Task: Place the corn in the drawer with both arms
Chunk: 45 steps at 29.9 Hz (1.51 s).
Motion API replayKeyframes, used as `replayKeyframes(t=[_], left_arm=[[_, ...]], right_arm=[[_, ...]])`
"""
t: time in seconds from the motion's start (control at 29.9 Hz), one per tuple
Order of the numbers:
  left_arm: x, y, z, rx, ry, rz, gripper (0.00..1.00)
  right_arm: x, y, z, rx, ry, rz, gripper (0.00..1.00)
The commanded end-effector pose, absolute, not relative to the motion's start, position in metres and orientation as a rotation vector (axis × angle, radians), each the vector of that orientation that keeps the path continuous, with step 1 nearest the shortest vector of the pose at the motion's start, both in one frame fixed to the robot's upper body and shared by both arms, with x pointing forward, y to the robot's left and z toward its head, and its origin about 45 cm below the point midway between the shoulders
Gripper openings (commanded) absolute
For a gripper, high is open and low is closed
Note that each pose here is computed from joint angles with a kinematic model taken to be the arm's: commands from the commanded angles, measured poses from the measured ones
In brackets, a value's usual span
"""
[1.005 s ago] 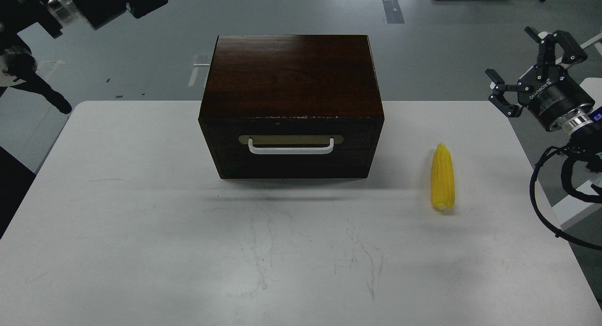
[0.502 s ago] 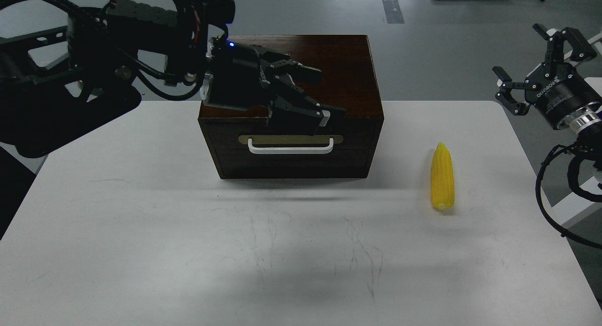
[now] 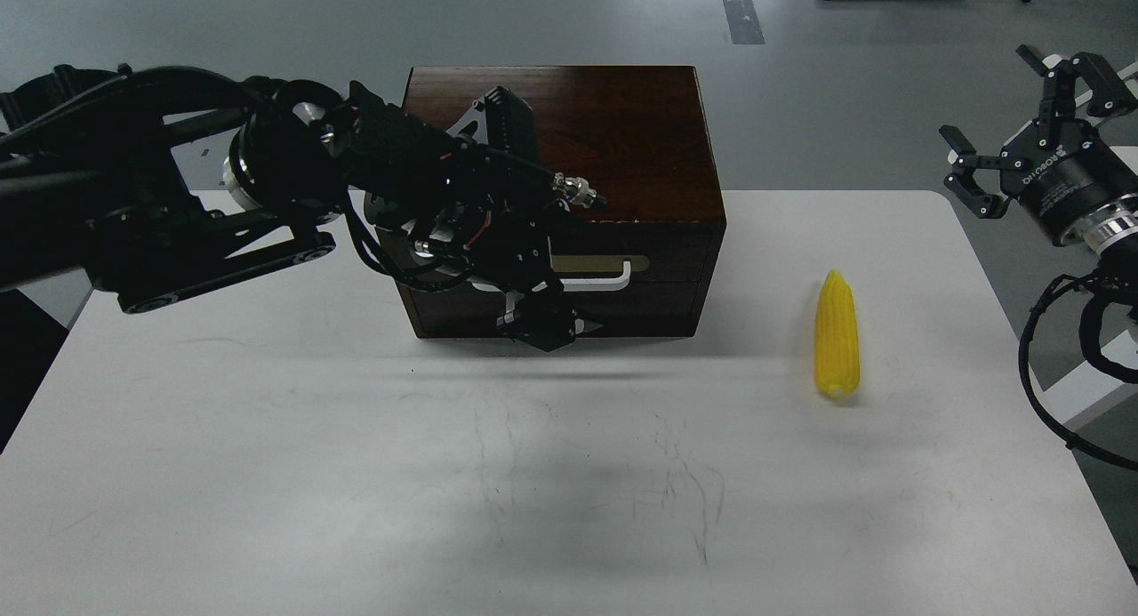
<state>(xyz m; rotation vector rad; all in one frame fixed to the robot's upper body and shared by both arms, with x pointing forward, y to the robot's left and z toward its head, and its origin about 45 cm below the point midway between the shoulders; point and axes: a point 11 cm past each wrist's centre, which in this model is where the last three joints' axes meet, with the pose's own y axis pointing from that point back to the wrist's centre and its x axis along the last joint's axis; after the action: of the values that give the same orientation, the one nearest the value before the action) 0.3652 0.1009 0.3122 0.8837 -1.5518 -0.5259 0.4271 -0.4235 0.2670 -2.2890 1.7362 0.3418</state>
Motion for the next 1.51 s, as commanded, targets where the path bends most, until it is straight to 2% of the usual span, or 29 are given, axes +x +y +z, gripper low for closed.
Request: replayKeyframes(t=[0.0,0.44,1.47], left_arm=[[0.367,0.106,0.301,0.927,-1.564,-0.569,0.99],[0.371,0.124,0.277,1.004,-1.527,-0.624,0.99],[0.377,0.112,0.260,1.030,-1.511,-0.670,0.99]], right_arm=[[0.427,-0.424,0.268,-2.289,1.737,0.339,1.00],[0.426,-0.428,0.269,-2.285,1.747,0.333,1.00],[0.420,-0.441,0.270,-2.276,1.782,0.321,1.00]])
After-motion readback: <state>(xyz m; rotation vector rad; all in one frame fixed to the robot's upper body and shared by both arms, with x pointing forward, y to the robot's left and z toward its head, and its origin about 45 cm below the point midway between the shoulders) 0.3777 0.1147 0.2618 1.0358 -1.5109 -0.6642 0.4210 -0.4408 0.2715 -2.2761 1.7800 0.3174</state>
